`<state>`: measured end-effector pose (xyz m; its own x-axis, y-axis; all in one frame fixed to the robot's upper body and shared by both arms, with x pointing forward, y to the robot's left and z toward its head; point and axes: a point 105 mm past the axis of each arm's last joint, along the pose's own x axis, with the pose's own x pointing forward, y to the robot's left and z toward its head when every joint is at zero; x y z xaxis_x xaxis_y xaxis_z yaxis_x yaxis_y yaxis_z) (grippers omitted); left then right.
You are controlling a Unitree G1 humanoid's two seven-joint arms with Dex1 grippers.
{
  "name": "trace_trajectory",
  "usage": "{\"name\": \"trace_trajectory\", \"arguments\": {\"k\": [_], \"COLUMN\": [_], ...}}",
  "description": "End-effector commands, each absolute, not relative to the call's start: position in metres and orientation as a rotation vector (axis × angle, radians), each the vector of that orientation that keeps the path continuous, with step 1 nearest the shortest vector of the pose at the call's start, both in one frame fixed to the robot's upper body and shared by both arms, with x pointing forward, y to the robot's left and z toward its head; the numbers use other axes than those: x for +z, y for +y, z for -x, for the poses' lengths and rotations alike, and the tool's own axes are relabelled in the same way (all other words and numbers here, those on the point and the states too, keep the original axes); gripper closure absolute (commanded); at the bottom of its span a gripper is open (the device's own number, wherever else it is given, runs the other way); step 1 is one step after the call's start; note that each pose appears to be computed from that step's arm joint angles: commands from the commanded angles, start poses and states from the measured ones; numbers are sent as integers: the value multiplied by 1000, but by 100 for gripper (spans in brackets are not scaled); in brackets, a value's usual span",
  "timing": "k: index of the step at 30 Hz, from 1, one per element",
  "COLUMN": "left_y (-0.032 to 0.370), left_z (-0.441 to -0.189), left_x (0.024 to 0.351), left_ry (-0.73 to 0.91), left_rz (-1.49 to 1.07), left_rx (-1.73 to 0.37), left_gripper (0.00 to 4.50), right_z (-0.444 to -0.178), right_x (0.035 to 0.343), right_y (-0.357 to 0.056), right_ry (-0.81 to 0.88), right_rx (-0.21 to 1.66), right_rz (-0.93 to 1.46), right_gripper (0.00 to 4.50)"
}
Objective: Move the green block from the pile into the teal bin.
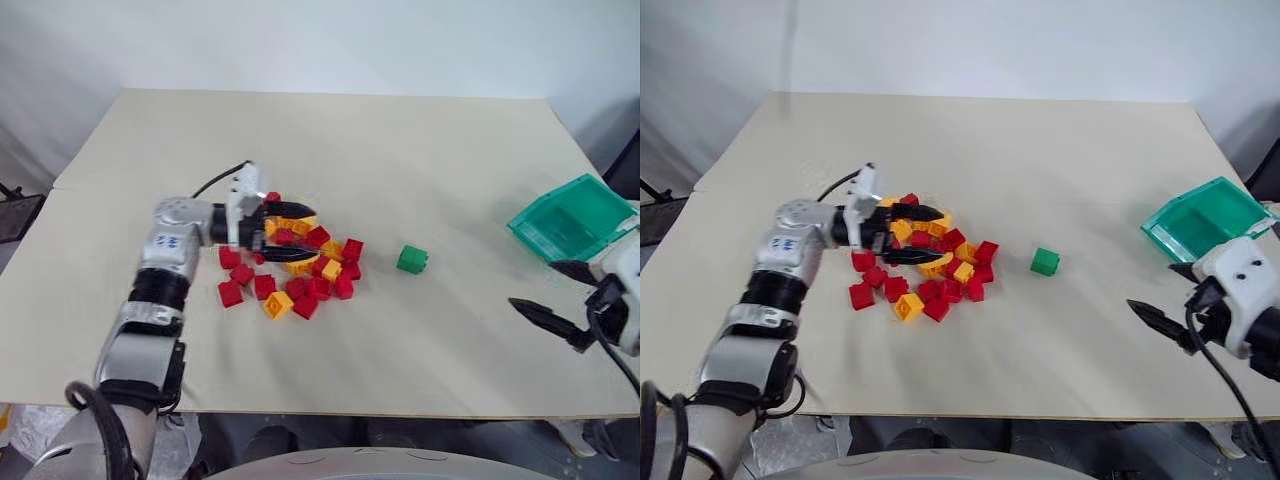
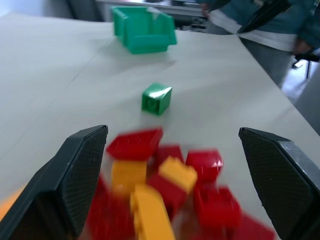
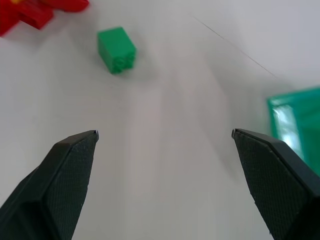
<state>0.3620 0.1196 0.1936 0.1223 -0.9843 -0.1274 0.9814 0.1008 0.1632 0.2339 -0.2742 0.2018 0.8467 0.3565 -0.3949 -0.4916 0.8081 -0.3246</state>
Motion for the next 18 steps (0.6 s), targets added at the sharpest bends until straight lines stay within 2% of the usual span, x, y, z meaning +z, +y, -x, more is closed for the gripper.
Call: {"name": "trace_trajectory", "arguments": {"k": [1, 7, 14, 18], "left_y": [128, 146, 160, 166], "left_z": [-357, -335, -311, -301], "left_x": [208, 207, 200, 196], "left_ry": [-74, -155, -156, -145], "left_rz": [-247, -215, -171, -159], "left_rx": [-1425, -1382, -1297, -1238], "left_gripper": [4, 4, 4, 4], "right_z": [-242, -297, -366, -379], "right_x": [209, 197, 180, 167], "right_y": [-260, -202, -180, -168], "right_ry": [340, 390, 457, 534], "right_rx": [507, 752, 790, 863], "right_rz": [437, 408, 512, 563], "right_gripper": [0, 0, 0, 0]}}
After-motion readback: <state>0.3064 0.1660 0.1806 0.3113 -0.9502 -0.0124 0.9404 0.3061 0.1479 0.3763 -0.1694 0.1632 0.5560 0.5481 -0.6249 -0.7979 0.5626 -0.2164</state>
